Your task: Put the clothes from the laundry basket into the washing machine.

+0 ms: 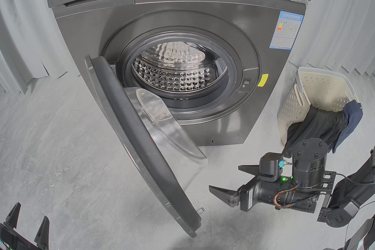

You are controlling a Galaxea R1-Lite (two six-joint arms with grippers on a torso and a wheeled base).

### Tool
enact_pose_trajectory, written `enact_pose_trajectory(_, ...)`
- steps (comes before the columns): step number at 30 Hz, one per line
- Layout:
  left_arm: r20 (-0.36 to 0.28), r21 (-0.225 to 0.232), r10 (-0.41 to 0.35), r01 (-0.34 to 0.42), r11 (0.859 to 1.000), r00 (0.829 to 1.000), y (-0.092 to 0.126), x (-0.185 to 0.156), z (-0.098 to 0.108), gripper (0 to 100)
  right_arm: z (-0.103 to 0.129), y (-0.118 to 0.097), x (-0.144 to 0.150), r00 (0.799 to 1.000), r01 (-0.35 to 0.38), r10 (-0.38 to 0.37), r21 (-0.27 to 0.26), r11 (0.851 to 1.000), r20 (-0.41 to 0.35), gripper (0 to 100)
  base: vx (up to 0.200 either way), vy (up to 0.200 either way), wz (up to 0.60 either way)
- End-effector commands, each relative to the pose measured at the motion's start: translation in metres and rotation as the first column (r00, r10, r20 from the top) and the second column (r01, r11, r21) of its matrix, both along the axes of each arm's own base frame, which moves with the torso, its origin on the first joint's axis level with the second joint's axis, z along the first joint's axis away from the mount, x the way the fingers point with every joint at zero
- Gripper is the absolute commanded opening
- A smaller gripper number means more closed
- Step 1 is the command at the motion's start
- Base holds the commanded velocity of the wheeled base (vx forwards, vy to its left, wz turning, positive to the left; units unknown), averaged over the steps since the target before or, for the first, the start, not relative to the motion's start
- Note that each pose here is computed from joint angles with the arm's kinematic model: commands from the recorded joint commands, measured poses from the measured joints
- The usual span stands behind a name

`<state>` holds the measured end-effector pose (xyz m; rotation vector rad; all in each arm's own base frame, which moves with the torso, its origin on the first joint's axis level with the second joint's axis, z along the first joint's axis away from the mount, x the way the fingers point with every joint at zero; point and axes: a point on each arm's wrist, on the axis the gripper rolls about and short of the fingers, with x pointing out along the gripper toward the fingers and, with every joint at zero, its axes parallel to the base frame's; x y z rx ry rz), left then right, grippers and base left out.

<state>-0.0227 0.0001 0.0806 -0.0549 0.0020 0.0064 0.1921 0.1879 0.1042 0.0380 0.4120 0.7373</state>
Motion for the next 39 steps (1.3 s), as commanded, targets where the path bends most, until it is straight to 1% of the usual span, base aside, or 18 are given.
enact_pose_trajectory(1, 0.001, 0.0, 0.001, -0.001, 1.0, 1.0, 0.0, 0.0, -0.005, 100, -0.009, 0.021, 0.002, 0.999, -0.047, 0.047, 0.0, 0.999, 0.0, 100, 0.0, 0.0, 0.0)
enact_pose_trajectory(8, 0.001, 0.0, 0.001, -0.001, 1.0, 1.0, 0.0, 0.0, -0.005, 100, -0.016, 0.046, -0.006, 0.992, -0.125, 0.124, 0.034, 0.992, 0.034, 100, 0.0, 0.0, 0.0)
enact_pose_trajectory(11, 0.001, 0.0, 0.001, -0.001, 1.0, 1.0, 0.0, 0.0, -0.005, 100, -0.016, 0.046, -0.009, 0.991, -0.129, 0.127, 0.048, 0.99, 0.039, 100, 0.0, 0.0, 0.0)
enact_pose_trajectory(14, 0.001, 0.0, 0.001, -0.001, 1.0, 1.0, 0.0, 0.0, -0.005, 100, -0.015, 0.038, -0.005, 0.995, -0.099, 0.098, 0.043, 0.994, 0.029, 100, 0.0, 0.0, 0.0)
enact_pose_trajectory(16, 0.001, 0.0, 0.001, -0.001, 1.0, 1.0, 0.0, 0.0, -0.005, 100, -0.014, 0.03, 0.002, 0.998, -0.06, 0.059, 0.042, 0.997, 0.034, 100, 0.0, 0.0, 0.0)
enact_pose_trajectory(17, 0.001, 0.0, 0.001, -0.001, 1.0, 1.0, 0.0, 0.0, -0.005, 100, -0.012, 0.021, 0.011, 0.999, -0.02, 0.017, 0.049, 0.999, 0.049, 100, 0.0, 0.0, 0.0)
enact_pose_trajectory(18, 0.001, 0.0, 0.001, -0.001, 1.0, 1.0, 0.0, 0.0, -0.005, 100, -0.012, 0.021, 0.011, 0.999, -0.02, 0.017, 0.049, 0.999, 0.049, 100, 0.0, 0.0, 0.0)
enact_pose_trajectory(19, 0.001, 0.001, 0.001, -0.001, 1.0, 1.0, 0.0, 0.0, -0.005, 100, -0.008, 0.013, 0.02, 0.998, 0.024, -0.027, 0.058, 0.998, 0.06, 100, 0.0, 0.0, 0.0)
enact_pose_trajectory(21, 0.001, 0.001, 0.001, -0.001, 1.0, 1.0, 0.0, 0.0, -0.005, 100, -0.004, 0.005, 0.031, 0.995, 0.066, -0.07, 0.064, 0.996, 0.069, 100, 0.0, 0.0, 0.0)
enact_pose_trajectory(22, 0.001, 0.001, 0.001, -0.001, 1.0, 1.0, 0.0, 0.0, -0.005, 100, -0.004, 0.005, 0.031, 0.995, 0.066, -0.07, 0.064, 0.996, 0.069, 100, 0.0, 0.0, 0.0)
enact_pose_trajectory(23, 0.001, 0.001, 0.001, -0.001, 1.0, 1.0, 0.0, 0.0, -0.005, 100, -0.002, 0.001, 0.04, 0.992, 0.094, -0.1, 0.072, 0.993, 0.076, 100, 0.0, 0.0, 0.0)
enact_pose_trajectory(26, 0.001, 0.0, 0.001, -0.001, 1.0, 1.0, 0.0, 0.0, -0.005, 100, 0.001, -0.001, 0.056, 0.986, 0.131, -0.139, 0.089, 0.987, 0.093, 100, 0.0, 0.0, 0.0)
enact_pose_trajectory(28, 0.001, 0.001, 0.001, -0.001, 1.0, 1.0, 0.0, 0.0, -0.005, 100, -0.003, 0.003, 0.064, 0.985, 0.138, -0.146, 0.085, 0.987, 0.09, 100, 0.0, 0.0, 0.0)
enact_pose_trajectory(29, 0.001, 0.0, 0.001, -0.001, 1.0, 1.0, 0.0, 0.0, -0.005, 100, -0.011, 0.008, 0.072, 0.985, 0.142, -0.148, 0.078, 0.987, 0.083, 100, 0.0, 0.0, 0.0)
enact_pose_trajectory(31, 0.001, 0.0, 0.001, -0.001, 1.0, 1.0, 0.0, 0.0, -0.005, 100, -0.018, 0.014, 0.078, 0.987, 0.14, -0.145, 0.07, 0.988, 0.075, 100, 0.0, 0.0, 0.0)
enact_pose_trajectory(35, 0.001, 0.0, 0.001, -0.001, 1.0, 1.0, 0.0, 0.0, -0.005, 100, -0.021, 0.025, 0.078, 0.99, 0.116, -0.121, 0.072, 0.991, 0.076, 100, 0.0, 0.0, 0.0)
enact_pose_trajectory(39, 0.001, 0.0, 0.001, -0.001, 1.0, 1.0, 0.0, 0.0, -0.005, 100, -0.023, 0.04, 0.069, 0.994, 0.07, -0.075, 0.07, 0.995, 0.075, 100, 0.0, 0.0, 0.0)
